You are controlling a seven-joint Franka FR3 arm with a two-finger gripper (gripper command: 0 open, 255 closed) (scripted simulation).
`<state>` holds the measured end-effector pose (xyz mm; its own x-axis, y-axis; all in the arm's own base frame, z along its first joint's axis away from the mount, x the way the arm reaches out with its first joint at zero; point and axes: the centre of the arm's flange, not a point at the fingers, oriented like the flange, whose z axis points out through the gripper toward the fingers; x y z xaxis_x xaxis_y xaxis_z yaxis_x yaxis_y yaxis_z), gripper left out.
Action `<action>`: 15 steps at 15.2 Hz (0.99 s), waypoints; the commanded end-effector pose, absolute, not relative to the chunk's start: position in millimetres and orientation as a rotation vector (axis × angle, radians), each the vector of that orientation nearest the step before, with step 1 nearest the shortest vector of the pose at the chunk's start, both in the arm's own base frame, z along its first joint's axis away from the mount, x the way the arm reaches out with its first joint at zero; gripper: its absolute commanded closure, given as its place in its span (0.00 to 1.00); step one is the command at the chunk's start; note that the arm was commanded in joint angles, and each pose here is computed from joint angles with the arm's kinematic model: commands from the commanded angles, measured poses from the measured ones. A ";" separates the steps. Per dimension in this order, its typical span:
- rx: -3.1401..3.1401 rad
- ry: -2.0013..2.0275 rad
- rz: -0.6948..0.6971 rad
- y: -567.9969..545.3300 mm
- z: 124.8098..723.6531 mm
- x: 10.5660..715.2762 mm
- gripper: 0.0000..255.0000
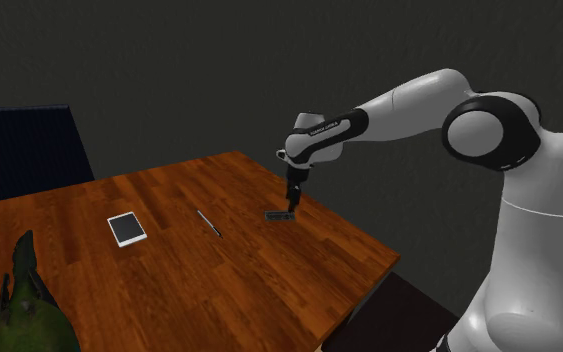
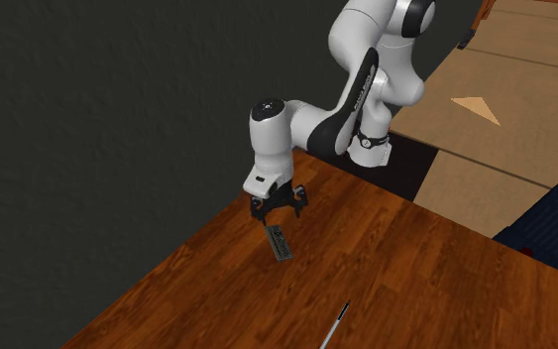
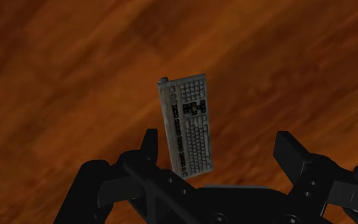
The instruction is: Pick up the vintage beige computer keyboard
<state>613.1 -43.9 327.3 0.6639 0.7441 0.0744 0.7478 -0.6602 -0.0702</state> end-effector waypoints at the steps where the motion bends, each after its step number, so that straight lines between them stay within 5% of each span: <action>1: -2.738 -1.324 -0.060 -38.9 310.3 637.3 0.00; 11: -2.734 -1.333 -0.060 -38.3 268.3 639.9 0.00; 12: -2.734 -1.333 -0.060 -38.6 268.4 640.2 1.00; 15: -2.734 -1.333 -0.061 -38.7 268.2 640.6 1.00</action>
